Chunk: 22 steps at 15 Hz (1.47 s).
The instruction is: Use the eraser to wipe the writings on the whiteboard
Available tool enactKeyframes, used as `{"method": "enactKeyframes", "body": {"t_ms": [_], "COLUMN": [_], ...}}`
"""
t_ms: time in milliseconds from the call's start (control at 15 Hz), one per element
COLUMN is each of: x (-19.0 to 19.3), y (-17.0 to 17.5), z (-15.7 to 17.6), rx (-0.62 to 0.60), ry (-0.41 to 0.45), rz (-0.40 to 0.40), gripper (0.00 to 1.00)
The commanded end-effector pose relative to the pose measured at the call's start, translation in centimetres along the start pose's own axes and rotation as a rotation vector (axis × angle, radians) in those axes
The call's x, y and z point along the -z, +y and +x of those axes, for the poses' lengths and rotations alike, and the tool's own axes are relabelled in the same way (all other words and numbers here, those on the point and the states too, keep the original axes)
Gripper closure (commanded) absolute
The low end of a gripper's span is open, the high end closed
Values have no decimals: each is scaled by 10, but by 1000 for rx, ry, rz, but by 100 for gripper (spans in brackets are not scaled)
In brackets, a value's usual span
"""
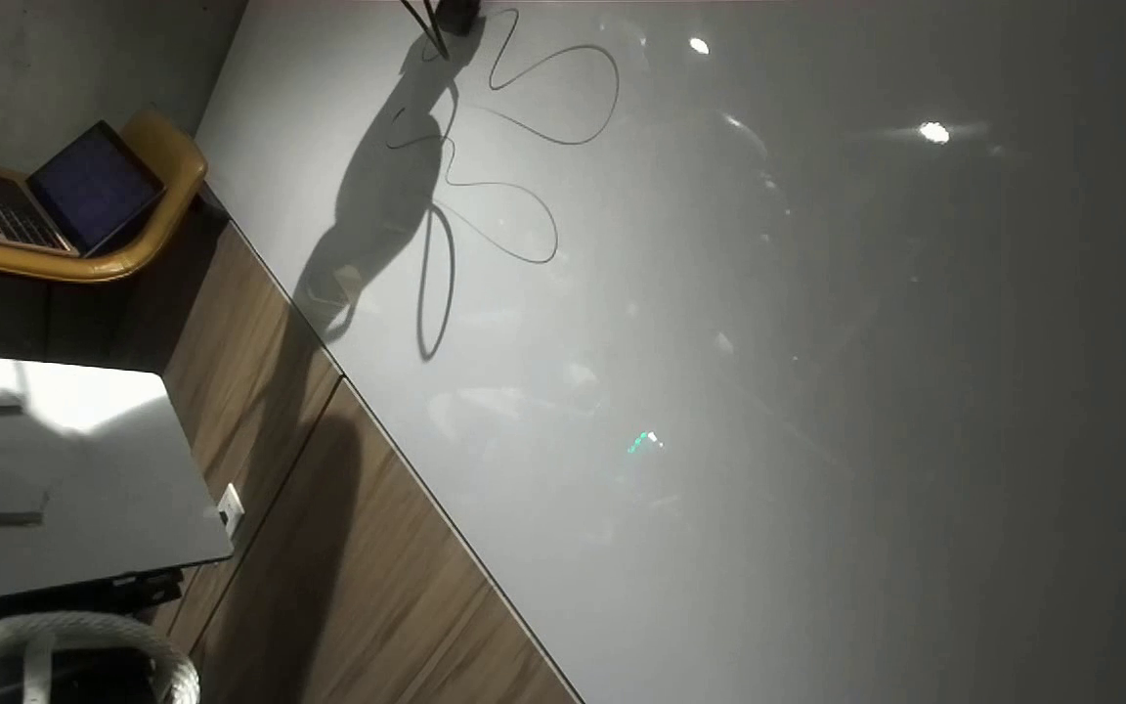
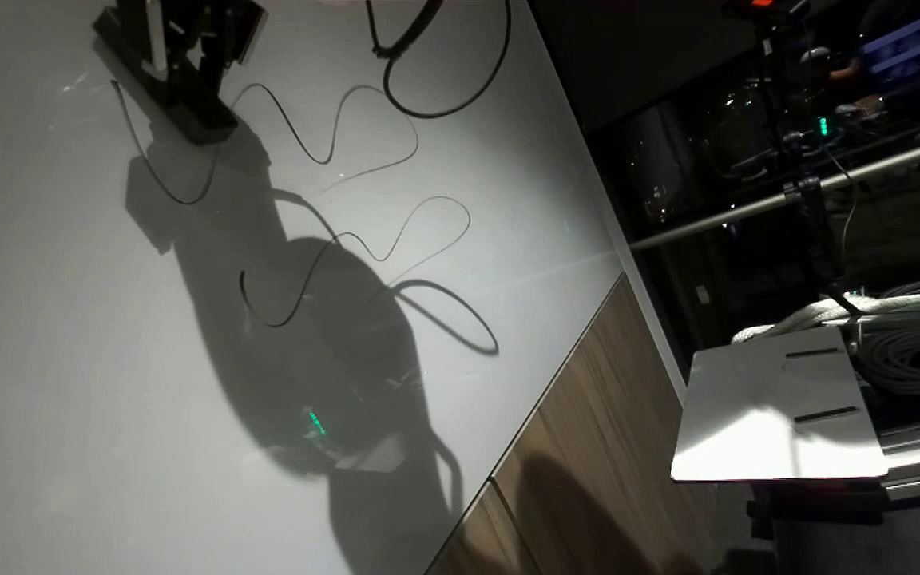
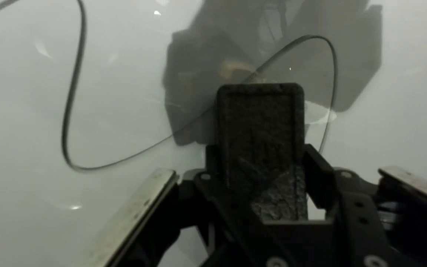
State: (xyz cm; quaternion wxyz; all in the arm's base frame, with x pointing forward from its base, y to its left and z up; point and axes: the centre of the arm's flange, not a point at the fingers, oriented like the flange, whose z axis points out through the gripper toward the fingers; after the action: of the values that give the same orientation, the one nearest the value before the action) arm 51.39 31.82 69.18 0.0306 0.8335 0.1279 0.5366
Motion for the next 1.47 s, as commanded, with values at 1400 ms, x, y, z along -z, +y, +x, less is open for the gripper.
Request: {"method": "enactKeyframes", "body": {"t_ms": [1400], "x": [-21], "y": [116], "z": [-49], "rx": [-35], "ry": [-160], "rz": [-310], "gripper": [70]}}
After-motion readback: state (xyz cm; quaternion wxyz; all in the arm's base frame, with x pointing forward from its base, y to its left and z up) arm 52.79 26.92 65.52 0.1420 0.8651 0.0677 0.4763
